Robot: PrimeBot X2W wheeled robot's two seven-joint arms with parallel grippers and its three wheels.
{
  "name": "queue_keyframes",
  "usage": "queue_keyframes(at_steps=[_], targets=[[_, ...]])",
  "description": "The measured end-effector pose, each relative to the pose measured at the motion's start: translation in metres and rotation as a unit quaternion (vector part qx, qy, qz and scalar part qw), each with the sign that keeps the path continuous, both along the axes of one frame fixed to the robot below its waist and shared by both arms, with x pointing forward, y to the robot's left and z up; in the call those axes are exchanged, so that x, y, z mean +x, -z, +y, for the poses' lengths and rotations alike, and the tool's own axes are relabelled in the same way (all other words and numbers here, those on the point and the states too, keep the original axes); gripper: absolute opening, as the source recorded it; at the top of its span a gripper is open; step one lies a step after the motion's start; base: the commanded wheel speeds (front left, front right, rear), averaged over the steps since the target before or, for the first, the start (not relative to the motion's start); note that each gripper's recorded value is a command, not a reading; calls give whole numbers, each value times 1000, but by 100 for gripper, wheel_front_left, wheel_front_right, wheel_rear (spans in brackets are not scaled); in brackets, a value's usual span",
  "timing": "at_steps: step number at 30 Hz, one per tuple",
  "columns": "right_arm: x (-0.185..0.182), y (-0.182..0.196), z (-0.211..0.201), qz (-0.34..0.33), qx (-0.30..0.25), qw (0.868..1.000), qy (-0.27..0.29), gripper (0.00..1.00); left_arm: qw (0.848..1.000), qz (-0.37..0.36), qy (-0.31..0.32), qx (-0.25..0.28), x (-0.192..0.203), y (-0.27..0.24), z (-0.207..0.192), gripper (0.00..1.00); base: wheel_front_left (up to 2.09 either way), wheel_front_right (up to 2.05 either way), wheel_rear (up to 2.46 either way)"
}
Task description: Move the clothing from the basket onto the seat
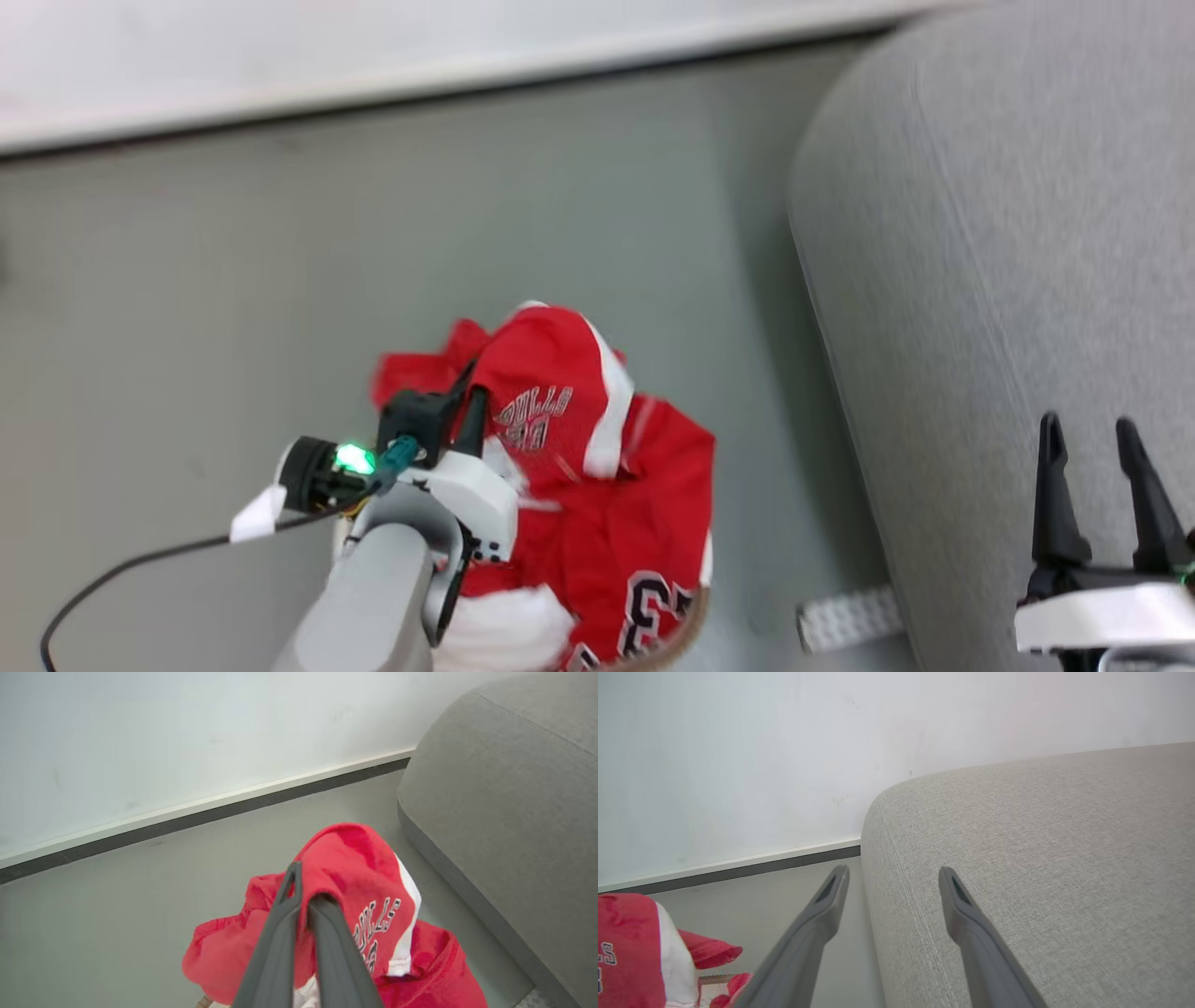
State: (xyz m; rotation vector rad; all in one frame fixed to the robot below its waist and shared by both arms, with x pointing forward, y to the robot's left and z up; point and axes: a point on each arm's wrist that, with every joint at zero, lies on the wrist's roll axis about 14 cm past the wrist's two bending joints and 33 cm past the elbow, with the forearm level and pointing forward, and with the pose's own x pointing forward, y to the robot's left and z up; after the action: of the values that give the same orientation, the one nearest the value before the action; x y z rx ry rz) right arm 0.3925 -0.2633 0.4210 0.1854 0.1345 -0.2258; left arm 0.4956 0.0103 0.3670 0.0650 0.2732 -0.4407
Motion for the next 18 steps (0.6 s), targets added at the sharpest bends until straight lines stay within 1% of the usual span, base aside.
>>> queue_keyframes(at_steps=[4, 8, 13, 18], targets=[[-11, -15, 10, -17, -1, 1000, -15, 100, 998, -53, -26, -32, -4, -55, 13, 0, 0, 0, 0], [-25, -28, 20, -33, 1, 999, -28, 100, 991, -102, -49, -65, -12, -108, 25, 0, 0, 0, 0], [-43, -39, 31, -49, 4, 998, -43, 100, 980, -165, -51, -99, -26, -174, 31, 0, 0, 0, 0], [-57, -47, 38, -63, 4, 997, -54, 100, 969, -213, -52, -117, -42, -230, 36, 0, 0, 0, 0]])
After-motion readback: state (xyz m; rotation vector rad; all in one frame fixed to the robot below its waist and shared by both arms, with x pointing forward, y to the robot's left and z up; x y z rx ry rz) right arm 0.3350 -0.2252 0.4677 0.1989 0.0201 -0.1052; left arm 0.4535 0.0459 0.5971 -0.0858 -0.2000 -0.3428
